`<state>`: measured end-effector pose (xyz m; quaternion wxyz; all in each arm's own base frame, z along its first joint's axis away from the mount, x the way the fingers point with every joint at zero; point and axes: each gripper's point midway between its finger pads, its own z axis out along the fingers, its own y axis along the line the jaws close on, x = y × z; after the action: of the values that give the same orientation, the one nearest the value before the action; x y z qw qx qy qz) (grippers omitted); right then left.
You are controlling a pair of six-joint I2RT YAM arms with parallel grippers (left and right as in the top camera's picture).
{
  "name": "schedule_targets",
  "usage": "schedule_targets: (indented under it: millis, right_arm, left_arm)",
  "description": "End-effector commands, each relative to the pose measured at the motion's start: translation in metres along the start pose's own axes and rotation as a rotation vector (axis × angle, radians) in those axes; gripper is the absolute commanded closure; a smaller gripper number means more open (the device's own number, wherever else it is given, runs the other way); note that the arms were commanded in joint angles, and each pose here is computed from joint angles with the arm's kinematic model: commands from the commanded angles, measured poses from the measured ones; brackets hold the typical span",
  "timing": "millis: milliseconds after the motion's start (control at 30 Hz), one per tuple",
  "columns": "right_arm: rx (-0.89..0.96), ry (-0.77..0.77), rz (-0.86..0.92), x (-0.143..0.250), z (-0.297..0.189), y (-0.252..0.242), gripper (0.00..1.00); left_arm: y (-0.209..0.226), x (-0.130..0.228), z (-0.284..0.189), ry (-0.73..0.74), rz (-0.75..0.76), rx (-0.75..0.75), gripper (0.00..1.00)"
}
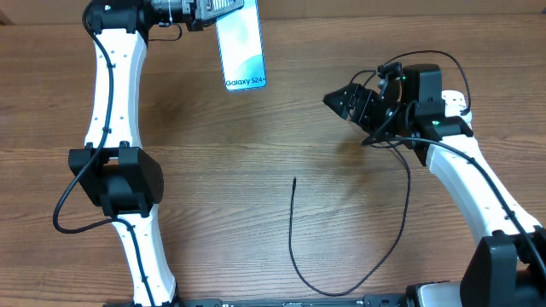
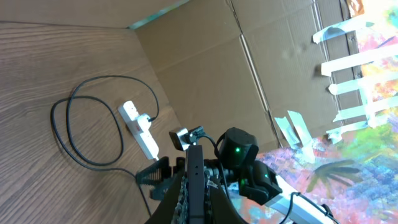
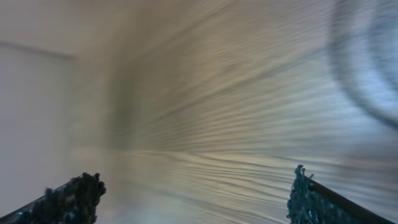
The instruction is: Plug charger to phone and switch on socket
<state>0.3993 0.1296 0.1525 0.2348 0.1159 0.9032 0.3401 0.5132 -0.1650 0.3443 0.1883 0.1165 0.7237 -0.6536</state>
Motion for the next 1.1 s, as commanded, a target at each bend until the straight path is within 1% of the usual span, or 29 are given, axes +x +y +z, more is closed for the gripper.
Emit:
schedule_targets:
  millis: [0, 33, 100, 300, 700, 733, 767, 833, 867, 933, 1067]
  right_arm:
    - [0.253, -0.108, -0.095, -0.021, -0.013, -0.035, 0.37]
    - [0.303, -0.092, -0.08, -0.016, -0.015, -0.045, 0.72]
    - [0.341, -0.07, -0.066, -0.009, -0.017, -0.053, 0.96]
    - [0.353, -0.05, -0.049, -0.003, -0.018, -0.056, 0.96]
    - [0.348, -0.047, -0.049, -0.003, -0.017, -0.055, 0.96]
    - [0.348, -0.047, -0.049, -0.003, -0.017, -0.055, 0.85]
    - [0.348, -0.047, -0.049, -0.003, -0.017, -0.055, 0.69]
    - [0.348, -0.047, -0.049, -0.003, -0.017, -0.055, 0.43]
    - [0.348, -0.047, -0.049, -0.003, -0.017, -0.055, 0.35]
    - [0.348, -0.047, -0.049, -0.003, -0.017, -0.055, 0.27]
    - [0.345, -0.045, -0.049, -0.003, -0.017, -0.055, 0.19]
  left_arm:
    - [-0.014, 0.0, -0.003, -0.003, 0.047, 0.003, 0.96]
    - [-0.012, -0.001, -0.003, -0.009, 0.046, -0.006, 0.96]
    - [-0.01, -0.002, -0.003, -0.014, 0.039, -0.018, 0.96]
    - [-0.001, -0.001, -0.003, -0.029, -0.006, -0.057, 0.96]
    - [-0.002, 0.0, -0.003, -0.027, -0.01, -0.054, 0.96]
    - [-0.002, 0.0, -0.003, -0.026, -0.01, -0.053, 0.96]
    - [-0.002, 0.0, -0.003, -0.026, -0.01, -0.053, 0.96]
    - [-0.002, 0.0, -0.003, -0.026, -0.01, -0.053, 0.96]
    - [-0.002, 0.0, -0.003, -0.026, -0.01, -0.053, 0.96]
    - [-0.002, 0.0, -0.003, -0.026, -0.01, -0.053, 0.96]
    - [-0.002, 0.0, -0.003, -0.026, -0.01, -0.053, 0.96]
